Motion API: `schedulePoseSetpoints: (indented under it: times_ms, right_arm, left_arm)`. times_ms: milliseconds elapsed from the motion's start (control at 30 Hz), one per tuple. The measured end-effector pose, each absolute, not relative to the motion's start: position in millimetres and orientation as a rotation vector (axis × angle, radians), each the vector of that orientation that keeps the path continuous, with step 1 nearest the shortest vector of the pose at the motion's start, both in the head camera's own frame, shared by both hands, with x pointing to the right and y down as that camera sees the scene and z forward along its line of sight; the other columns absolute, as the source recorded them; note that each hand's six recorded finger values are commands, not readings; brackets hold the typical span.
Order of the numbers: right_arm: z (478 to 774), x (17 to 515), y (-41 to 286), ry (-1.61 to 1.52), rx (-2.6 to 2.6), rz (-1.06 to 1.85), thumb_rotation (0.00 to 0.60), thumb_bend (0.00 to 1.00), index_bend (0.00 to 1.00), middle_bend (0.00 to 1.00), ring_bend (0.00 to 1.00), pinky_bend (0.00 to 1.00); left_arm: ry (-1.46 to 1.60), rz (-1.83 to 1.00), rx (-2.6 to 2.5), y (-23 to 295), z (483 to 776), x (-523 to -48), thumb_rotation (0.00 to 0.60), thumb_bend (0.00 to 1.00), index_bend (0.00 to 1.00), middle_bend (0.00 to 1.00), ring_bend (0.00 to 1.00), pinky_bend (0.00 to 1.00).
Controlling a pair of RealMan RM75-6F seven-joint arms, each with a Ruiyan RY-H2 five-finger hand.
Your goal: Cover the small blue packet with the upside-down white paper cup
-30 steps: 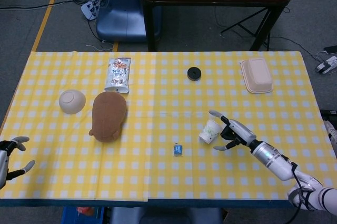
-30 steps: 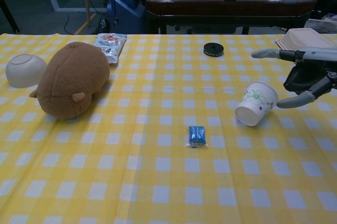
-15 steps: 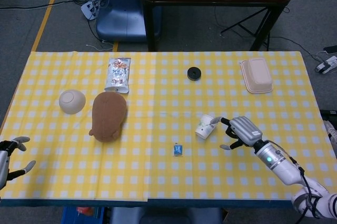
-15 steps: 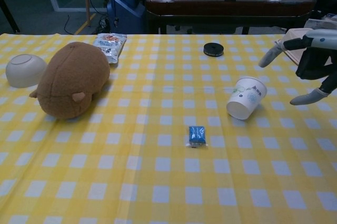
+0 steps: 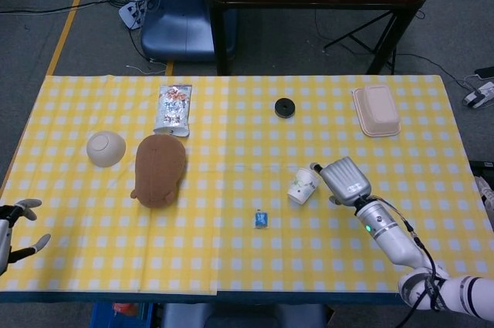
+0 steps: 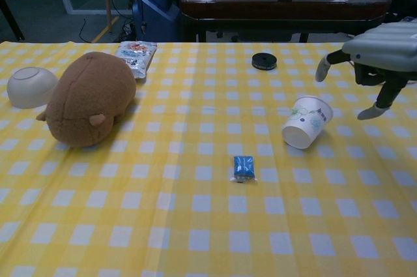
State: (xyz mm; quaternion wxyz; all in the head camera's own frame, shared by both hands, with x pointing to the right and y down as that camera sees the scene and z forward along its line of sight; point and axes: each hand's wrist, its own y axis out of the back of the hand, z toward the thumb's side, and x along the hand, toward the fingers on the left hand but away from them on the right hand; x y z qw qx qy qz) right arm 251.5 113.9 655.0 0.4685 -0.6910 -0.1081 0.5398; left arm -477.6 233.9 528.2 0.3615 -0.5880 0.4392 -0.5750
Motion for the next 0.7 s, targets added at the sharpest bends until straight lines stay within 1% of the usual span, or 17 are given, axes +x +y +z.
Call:
schedulePoseSetpoints:
  times_ms: [167,400,700]
  right_arm:
    - [665.3,228.3,116.4,-0.195,-1.685,1.296,0.6,0.09,0.26,1.0,1.0,1.0]
    - [674.5,222.5,118.9,-0.137,-1.633,1.263,0.6,0.14,0.26,1.0,1.0,1.0]
    - [682.8,211.7,122.9,-0.066,-1.58,1.226,0.6,0.16,0.26,1.0,1.0,1.0]
  left_arm:
    - [1.135,-1.489,-1.513,233.3,528.7,-479.9,0.6,0.14,0.43,0.51,0.42,0.54]
    - [1.129,-1.499,-1.511,233.1,530.5,-480.3,0.6,0.14,0.43,0.51,0.42,0.54]
    - [1.129,-1.502,-1.507,232.8,530.8,-480.5,0.6,0.14,0.43,0.51,0.42,0.54]
